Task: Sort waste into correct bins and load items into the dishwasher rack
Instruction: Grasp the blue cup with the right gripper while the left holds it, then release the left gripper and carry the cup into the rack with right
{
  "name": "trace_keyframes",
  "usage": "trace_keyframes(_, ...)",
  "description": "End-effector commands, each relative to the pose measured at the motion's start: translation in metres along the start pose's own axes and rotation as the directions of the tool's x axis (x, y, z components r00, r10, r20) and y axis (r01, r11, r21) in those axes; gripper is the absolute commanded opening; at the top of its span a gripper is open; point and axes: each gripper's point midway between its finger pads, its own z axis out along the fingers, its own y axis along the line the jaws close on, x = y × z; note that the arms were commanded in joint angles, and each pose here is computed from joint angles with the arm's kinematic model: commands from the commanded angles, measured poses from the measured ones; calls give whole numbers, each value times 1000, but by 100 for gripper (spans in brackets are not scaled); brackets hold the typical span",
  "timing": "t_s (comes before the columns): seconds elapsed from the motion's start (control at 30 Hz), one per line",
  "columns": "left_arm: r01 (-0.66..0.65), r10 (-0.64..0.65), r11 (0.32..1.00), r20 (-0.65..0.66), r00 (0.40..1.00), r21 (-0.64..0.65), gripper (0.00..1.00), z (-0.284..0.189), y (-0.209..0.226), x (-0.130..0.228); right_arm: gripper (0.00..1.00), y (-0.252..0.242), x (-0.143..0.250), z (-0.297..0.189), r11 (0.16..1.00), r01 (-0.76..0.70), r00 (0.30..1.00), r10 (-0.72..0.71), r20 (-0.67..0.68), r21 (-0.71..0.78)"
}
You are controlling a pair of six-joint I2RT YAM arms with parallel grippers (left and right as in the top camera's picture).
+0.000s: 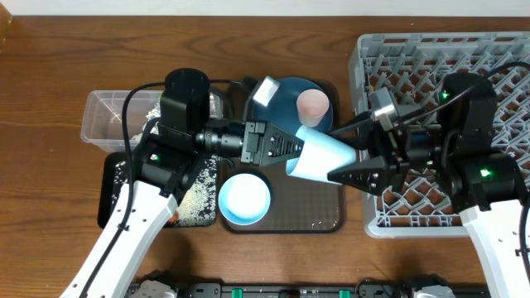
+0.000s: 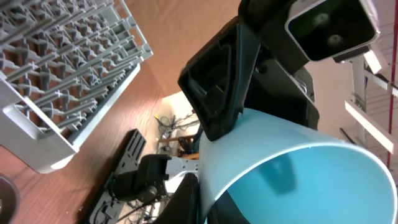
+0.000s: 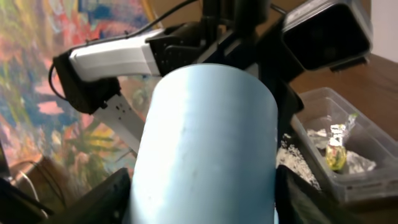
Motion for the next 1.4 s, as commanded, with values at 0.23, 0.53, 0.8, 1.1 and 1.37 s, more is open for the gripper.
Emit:
trace_keyframes(0.23,-1,2,999,-26,1000,33,9,1,-14,3,46,0,0,2,1000,8,1000,-8,-4,-2)
trace_keyframes(0.53,-2,2,1000,-18,1000,27,22,1,-13,2,46,0,-1,2,1000,14,1000,-14,-3,-1)
trace_keyframes(0.8,-23,25,999,63,998,-42,26,0,-1,-13,46,-5,-3,-4,1000,6,1000,-6,7,24)
trace_keyframes(1.1,-27,51,990,172,984,-141,27,-3,15,-32,46,-21,-5,-19,992,-54,998,50,31,117)
trace_keyframes(1.37,41,52,948,282,958,-315,27,-15,52,-45,45,-47,-1,-30,953,-144,990,136,47,268)
